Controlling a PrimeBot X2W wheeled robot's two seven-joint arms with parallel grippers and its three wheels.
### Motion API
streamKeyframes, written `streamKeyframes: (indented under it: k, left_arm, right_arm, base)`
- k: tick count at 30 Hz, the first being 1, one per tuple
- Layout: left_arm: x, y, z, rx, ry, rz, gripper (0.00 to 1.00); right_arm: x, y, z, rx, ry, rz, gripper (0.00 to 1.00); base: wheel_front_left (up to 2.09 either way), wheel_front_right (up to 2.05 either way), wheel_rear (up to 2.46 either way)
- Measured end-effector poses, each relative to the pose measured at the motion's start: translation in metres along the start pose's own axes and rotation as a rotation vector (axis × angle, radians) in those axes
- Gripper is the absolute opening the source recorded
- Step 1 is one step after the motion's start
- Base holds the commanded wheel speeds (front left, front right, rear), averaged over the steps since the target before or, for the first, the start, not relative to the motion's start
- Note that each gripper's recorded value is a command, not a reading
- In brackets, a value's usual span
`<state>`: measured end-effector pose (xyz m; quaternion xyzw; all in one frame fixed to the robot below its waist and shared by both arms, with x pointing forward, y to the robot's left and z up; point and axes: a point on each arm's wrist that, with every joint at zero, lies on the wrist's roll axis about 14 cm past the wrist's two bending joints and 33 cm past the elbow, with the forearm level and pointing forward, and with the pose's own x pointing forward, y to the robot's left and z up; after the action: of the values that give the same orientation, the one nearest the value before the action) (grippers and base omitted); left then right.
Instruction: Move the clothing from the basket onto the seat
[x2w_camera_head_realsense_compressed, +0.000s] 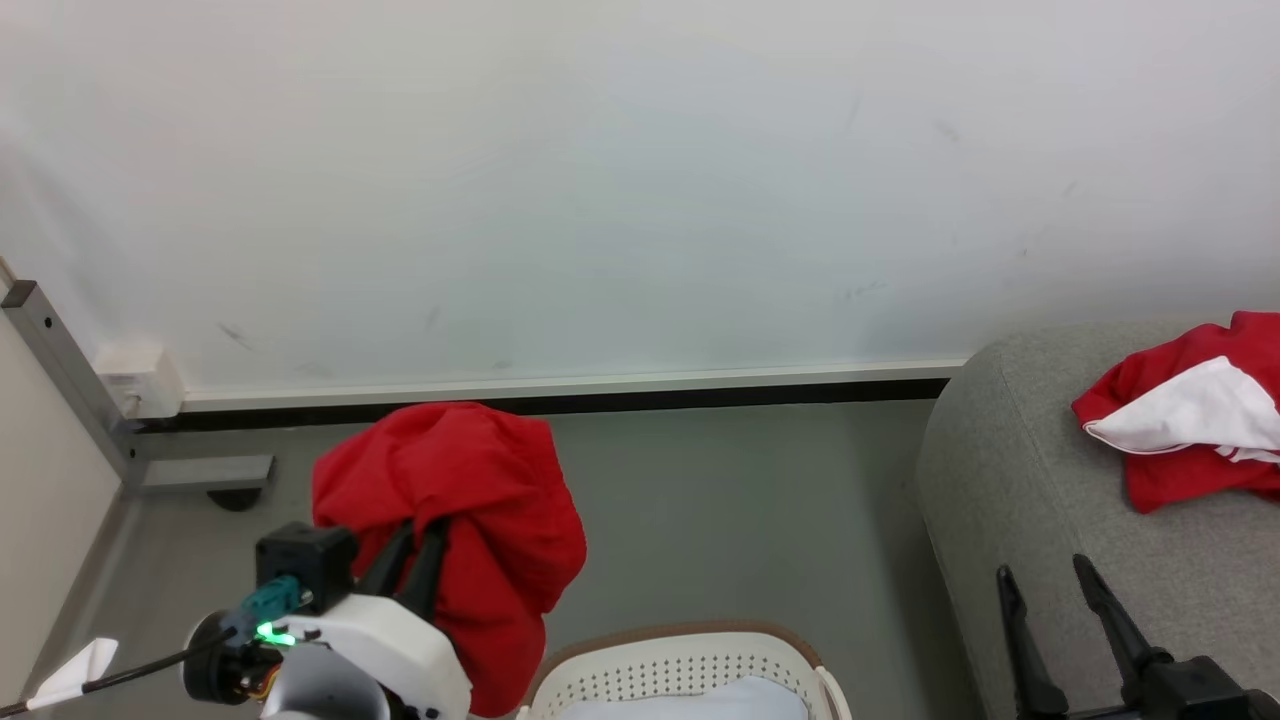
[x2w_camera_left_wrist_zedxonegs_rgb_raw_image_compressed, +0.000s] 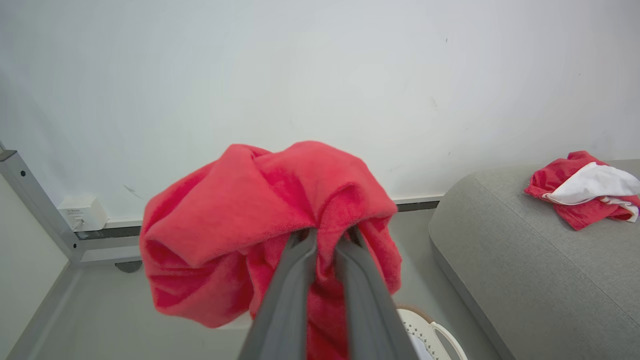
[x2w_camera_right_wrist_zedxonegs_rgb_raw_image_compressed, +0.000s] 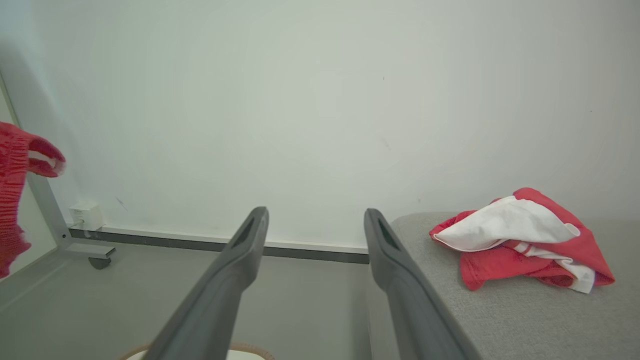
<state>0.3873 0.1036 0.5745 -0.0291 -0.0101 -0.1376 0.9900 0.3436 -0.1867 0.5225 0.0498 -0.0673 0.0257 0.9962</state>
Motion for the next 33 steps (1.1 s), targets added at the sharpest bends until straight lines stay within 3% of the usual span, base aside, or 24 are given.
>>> streamKeyframes:
  k: [6,16,22,33]
  left_arm:
    - [-0.005,-0.007,0.015,-0.004,-0.032,-0.016,0.00]
    - [-0.005,-0.024,0.024,-0.002,-0.039,-0.069,0.00]
    - [-0.001,-0.038,0.025,0.001,-0.038,-0.118,0.00]
    - [-0.004,-0.071,0.031,-0.002,-0.042,-0.217,0.00]
  right_arm:
    - [0.001,0.031,0.000,-0.013,0.004,0.122,1.00]
    - [0.006,0.132,0.011,-0.056,-0.019,0.510,1.00]
    - [0.006,0.181,0.013,-0.073,-0.014,0.689,1.00]
    - [0.022,0.214,0.013,-0.102,-0.010,0.761,1.00]
  base:
    - [0.00,0.00,0.00]
    - [0.00,0.00,0.00]
    - [0.00,0.00,0.00]
    - [0.00,0.00,0.00]
